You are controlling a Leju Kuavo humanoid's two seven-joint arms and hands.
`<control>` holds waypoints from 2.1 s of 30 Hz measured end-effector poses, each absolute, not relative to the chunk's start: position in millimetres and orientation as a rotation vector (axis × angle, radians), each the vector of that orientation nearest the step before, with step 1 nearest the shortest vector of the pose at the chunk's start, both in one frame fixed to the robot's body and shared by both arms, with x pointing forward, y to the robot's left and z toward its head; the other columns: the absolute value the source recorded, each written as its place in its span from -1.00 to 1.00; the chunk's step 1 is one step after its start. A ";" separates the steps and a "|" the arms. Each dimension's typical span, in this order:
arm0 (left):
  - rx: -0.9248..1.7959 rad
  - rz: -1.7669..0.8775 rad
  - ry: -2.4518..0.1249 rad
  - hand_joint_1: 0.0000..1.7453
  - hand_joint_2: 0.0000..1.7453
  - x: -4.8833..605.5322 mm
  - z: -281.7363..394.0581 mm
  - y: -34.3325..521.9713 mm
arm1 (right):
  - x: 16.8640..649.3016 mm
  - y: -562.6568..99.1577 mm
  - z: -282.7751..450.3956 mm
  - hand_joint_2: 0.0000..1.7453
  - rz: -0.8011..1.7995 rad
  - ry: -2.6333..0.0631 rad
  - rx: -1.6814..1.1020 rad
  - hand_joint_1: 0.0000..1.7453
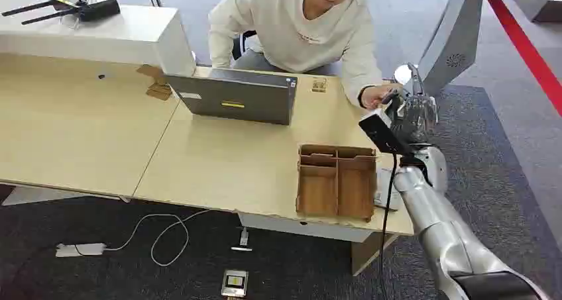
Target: Pass the card to the sensor for recognition and then transmit it.
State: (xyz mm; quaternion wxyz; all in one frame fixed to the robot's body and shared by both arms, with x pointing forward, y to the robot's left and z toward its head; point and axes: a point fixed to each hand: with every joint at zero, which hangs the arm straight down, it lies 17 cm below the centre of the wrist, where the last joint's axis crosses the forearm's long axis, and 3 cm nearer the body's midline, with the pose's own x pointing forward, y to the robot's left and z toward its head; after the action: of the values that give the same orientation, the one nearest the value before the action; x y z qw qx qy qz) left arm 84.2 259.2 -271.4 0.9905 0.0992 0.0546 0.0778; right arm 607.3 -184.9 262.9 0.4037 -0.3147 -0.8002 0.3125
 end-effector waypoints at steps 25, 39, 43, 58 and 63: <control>0.269 0.201 0.105 -1.00 -1.00 81.8 -270.1 263.5 | 607.6 -295.7 194.3 1.00 0.661 -1.760 -0.722 1.00; 0.301 0.176 0.113 -1.00 -1.00 79.9 -266.0 243.9 | 578.9 -321.3 130.9 1.00 0.722 -1.622 -0.611 1.00; 0.319 0.167 0.110 -1.00 -1.00 80.8 -263.5 236.3 | 572.7 -309.3 116.1 1.00 0.774 -1.588 -0.571 1.00; 0.382 0.163 0.111 -1.00 -1.00 78.8 -253.3 210.7 | 558.7 -300.5 86.7 1.00 0.859 -1.473 -0.462 1.00; 0.397 0.164 0.111 -1.00 -1.00 78.5 -252.2 211.6 | 553.5 -306.4 78.5 1.00 0.868 -1.447 -0.455 1.00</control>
State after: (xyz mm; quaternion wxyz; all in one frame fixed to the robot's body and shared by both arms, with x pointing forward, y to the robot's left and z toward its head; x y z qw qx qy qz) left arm 78.5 211.6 -252.2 0.9755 0.1969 0.0548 0.0814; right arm 553.5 -306.4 78.5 0.6419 -0.1997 -0.6349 0.3809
